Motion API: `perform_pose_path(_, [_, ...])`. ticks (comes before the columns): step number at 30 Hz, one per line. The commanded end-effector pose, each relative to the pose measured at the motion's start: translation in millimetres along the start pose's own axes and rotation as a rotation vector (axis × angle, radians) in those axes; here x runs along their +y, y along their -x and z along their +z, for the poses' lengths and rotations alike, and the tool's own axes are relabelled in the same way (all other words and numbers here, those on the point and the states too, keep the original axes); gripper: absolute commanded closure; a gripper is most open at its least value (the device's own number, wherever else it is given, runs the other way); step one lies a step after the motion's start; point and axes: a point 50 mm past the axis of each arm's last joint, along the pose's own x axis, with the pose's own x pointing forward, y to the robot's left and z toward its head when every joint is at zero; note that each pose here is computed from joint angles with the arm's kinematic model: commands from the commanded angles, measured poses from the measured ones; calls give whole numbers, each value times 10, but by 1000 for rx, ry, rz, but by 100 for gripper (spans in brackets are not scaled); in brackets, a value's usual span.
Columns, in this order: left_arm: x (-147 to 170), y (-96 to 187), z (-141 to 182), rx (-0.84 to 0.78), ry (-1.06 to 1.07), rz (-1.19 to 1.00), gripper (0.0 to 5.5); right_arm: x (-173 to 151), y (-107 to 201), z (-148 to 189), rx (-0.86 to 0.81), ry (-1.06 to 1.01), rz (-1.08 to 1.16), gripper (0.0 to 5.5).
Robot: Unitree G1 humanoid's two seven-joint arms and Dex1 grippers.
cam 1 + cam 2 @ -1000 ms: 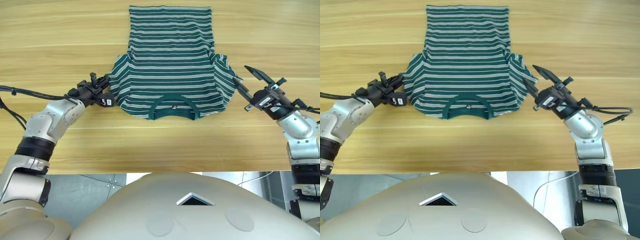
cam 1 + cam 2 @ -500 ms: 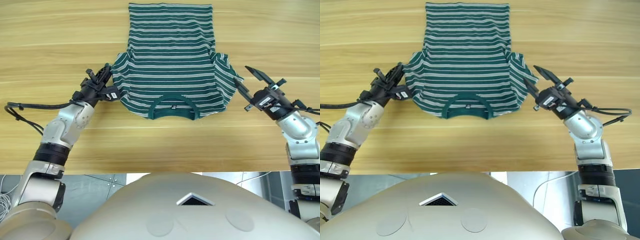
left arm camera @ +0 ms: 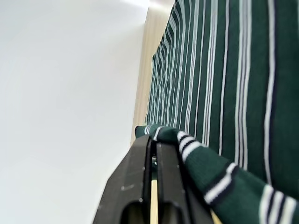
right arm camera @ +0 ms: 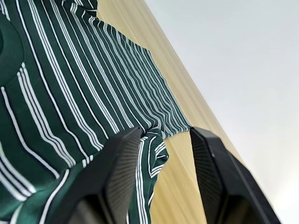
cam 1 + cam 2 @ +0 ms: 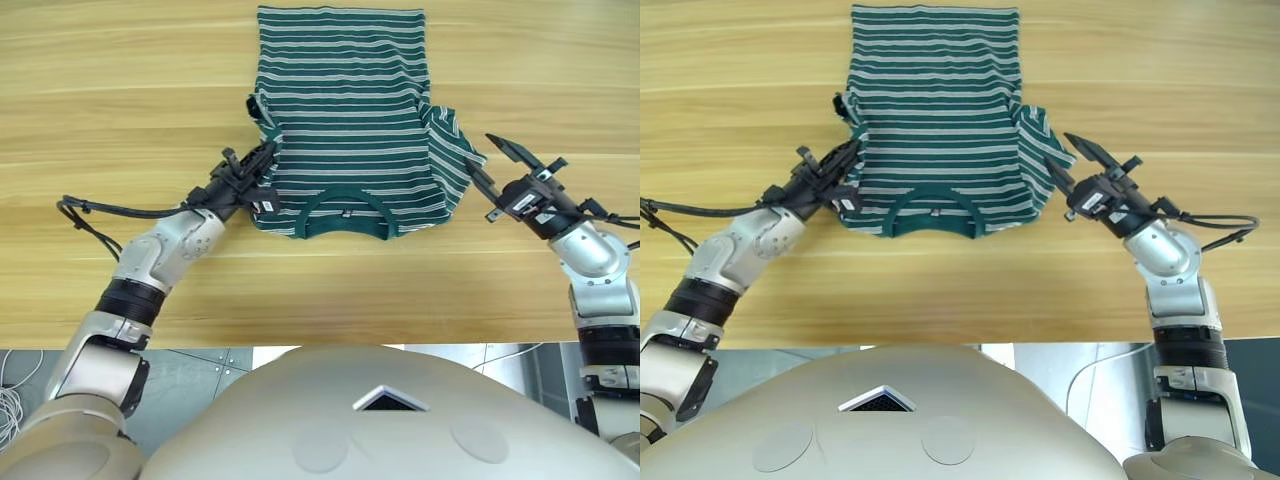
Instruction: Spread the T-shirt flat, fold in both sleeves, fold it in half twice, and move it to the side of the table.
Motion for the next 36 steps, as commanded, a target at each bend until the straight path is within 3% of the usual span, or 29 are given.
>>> perform_pose_path(1, [-133,-20,84,-57,-4,-87,549,-11,-73,11,-17,5,-2,356])
perform_pose_path(6, [-221,-1,-17,5,-2,-163,549,-3,-77,14,-21,5,-2,356])
perform_pose_path(14, [-314,27,-157,97,56,-239,404,-4,-67,21,-19,2,-6,356])
perform_pose_path(21, [-441,103,-92,85,107,-294,290,-39,-60,15,-15,13,-8,356])
perform_pose_path(36, [-814,771,28,124,188,-496,290,-185,-128,-1,10,81,4,356])
